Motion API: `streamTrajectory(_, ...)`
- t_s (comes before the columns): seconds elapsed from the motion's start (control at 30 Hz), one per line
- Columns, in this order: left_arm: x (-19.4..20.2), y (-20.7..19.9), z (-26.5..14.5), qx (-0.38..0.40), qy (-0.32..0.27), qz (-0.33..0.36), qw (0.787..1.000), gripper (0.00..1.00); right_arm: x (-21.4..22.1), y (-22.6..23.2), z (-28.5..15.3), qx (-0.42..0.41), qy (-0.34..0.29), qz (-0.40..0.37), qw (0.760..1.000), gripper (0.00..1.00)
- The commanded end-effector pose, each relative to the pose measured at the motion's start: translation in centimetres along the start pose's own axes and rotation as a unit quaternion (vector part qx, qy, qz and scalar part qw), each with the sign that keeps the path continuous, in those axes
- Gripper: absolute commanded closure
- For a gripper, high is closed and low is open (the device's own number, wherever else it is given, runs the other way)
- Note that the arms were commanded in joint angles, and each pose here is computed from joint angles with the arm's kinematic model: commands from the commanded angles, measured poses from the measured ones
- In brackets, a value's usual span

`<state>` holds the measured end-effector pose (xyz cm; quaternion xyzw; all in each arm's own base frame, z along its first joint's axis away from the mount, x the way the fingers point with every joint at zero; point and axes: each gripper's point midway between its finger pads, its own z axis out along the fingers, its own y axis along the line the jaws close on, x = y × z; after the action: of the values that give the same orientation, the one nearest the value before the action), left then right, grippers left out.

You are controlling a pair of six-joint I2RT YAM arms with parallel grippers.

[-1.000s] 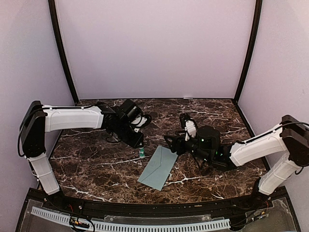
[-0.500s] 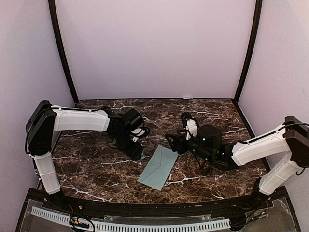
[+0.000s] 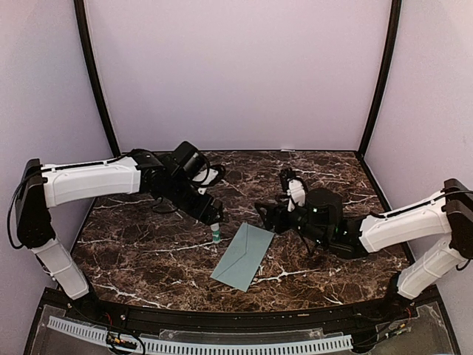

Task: Place the letter into the envelope and seal it
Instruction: Close the solid glue cap on the solid glue, then reset both arms

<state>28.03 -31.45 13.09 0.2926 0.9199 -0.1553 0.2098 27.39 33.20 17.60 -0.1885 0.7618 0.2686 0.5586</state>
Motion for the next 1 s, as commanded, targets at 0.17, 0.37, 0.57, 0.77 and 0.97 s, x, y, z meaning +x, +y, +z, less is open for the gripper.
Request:
streamTrajectory(0.17,-7.3,1.7,-5.9,0.043,-0.173,-0.052,0.983,0.12,-4.8,-3.2,0.5,0.057,0.02,-0.011,0.998,0.07)
streamTrajectory(0.37,-10.2,11.6,-7.0,0.008,-0.302,-0.141,0.943,0.1,-3.8,-12.7,0.9,0.143,0.083,0.035,0.986,0.04)
streamTrajectory(0.57,-3.4,27.0,-8.5,-0.078,-0.388,-0.277,0.876,0.04,-4.1,-24.6,-4.3,0.248,0.047,0.087,0.964,0.03)
streamTrajectory(0.77,5.9,34.9,-12.6,-0.211,-0.453,-0.334,0.799,0.04,-6.4,-30.7,-12.9,0.323,-0.058,0.072,0.942,0.03)
streamTrajectory(0.97,9.7,33.7,-16.2,-0.33,-0.496,-0.255,0.762,0.04,-7.6,-30.5,-17.5,0.348,-0.156,-0.007,0.925,0.02)
